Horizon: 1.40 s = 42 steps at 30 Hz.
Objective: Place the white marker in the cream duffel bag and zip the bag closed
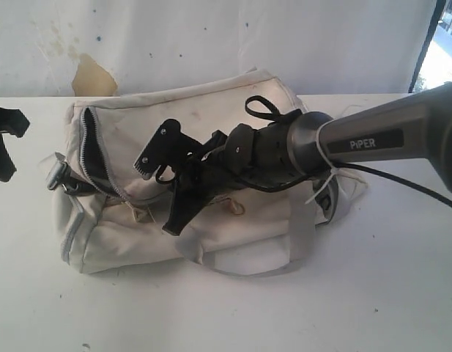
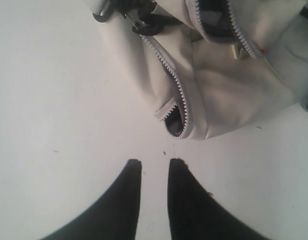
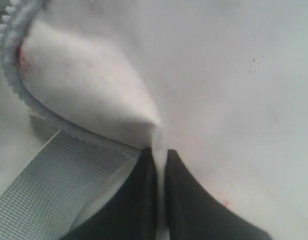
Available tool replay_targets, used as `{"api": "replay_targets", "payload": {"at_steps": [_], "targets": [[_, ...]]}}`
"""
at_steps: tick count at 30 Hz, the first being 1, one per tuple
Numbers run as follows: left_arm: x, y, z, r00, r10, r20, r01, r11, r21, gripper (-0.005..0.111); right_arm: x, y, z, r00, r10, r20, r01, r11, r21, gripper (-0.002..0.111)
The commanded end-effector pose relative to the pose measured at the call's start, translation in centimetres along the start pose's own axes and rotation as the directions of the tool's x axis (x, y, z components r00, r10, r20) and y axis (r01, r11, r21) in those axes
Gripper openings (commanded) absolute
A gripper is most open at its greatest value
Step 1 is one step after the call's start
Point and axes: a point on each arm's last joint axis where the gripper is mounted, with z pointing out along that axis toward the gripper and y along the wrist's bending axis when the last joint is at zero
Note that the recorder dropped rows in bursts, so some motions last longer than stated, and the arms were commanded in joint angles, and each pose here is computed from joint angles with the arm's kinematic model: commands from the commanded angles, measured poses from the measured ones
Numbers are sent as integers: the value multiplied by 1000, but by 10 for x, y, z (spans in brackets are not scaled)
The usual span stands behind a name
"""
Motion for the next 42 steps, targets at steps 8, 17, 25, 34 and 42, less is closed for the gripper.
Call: {"api": "replay_targets", "payload": {"at_steps": [8, 17, 25, 34, 42], "targets": [[1, -4, -3, 1000, 1, 10, -1, 1000, 27, 20, -45, -38, -16, 983, 68, 172, -95, 984, 152, 0], [5, -16, 4, 997, 78, 19, -80, 980, 181, 20, -32, -60, -7, 974, 153, 166, -182, 967, 176, 0], [13, -28, 38, 978, 121, 171, -178, 910, 375, 20, -28, -51, -15, 948, 307, 80, -307, 951, -15, 36], [15, -34, 57, 944, 85, 320, -233, 857, 459, 25, -61, -52, -89, 870, 489, 61, -473, 863, -178, 60], [13, -70, 88, 930, 85, 358, -266, 827, 495, 39, -31, -75, -120, 721, 673, -166, -692, 685, -229, 60]]}}
